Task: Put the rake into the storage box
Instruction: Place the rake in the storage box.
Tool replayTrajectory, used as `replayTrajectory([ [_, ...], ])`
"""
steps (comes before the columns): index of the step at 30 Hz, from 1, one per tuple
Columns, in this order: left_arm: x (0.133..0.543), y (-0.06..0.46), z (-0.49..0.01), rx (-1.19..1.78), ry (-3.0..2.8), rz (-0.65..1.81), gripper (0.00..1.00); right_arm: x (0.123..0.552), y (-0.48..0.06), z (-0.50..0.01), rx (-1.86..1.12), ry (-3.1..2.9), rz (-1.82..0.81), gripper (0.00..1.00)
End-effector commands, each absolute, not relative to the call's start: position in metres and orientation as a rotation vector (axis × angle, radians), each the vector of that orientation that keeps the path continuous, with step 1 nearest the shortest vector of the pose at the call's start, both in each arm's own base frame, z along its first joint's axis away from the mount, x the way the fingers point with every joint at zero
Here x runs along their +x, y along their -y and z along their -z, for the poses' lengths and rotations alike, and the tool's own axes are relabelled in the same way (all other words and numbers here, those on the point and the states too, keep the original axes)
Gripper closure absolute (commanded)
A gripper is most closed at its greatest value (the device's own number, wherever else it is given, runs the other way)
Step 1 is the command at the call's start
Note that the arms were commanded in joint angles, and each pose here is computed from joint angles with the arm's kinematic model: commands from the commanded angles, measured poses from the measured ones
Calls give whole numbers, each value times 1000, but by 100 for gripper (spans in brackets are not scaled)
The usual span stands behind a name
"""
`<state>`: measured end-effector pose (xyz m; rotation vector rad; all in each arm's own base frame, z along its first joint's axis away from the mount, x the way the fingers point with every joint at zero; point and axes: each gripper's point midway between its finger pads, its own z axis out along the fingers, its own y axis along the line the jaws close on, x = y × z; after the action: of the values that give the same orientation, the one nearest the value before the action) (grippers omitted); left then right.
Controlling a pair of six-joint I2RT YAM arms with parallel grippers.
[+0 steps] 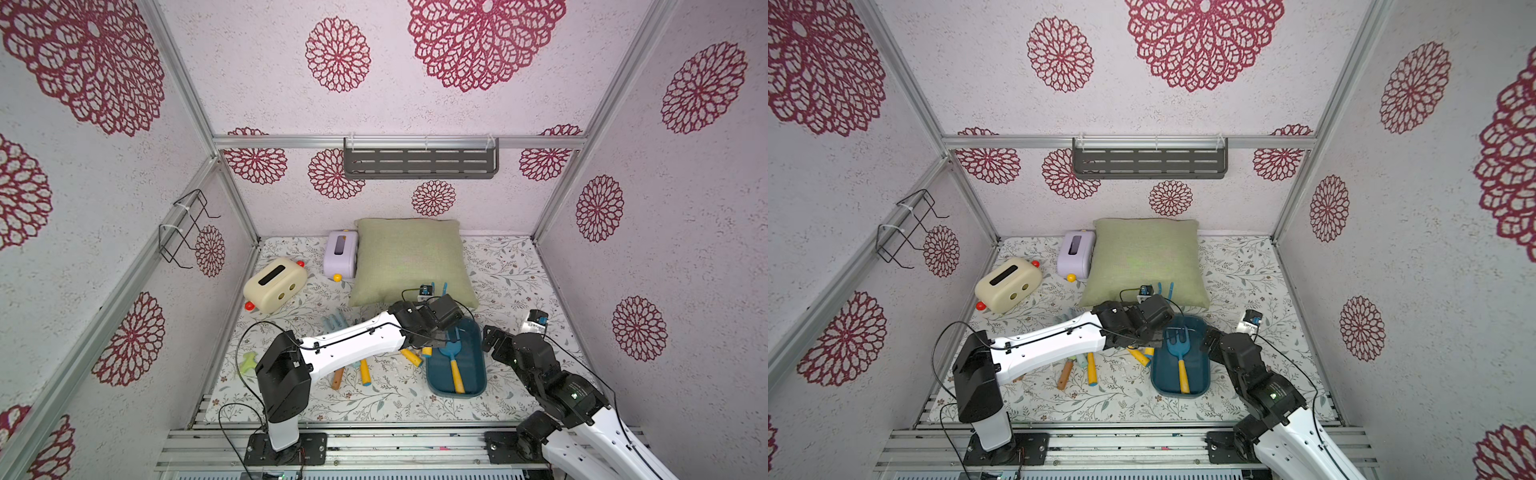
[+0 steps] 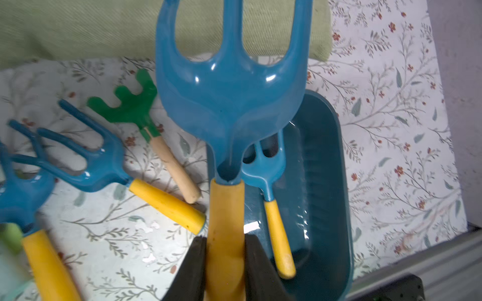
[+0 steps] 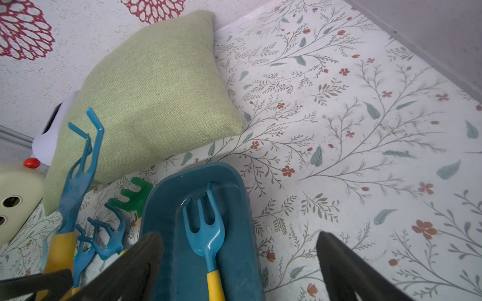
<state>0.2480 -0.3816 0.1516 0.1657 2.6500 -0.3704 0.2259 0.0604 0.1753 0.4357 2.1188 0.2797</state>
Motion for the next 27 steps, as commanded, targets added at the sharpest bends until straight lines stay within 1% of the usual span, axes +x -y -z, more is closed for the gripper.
replayTrajectory([
  [1, 235, 409, -154, 232, -2663, 494, 88, 226, -51, -185, 492, -2083, -255, 1],
  [12, 198, 431, -134, 316, -2711, 598, 87, 223, -58, -172, 497, -2130, -289, 1],
  [27, 185, 420, -102, 264, -2769, 557, 87, 218, -60, -160, 510, -2170, -315, 1],
])
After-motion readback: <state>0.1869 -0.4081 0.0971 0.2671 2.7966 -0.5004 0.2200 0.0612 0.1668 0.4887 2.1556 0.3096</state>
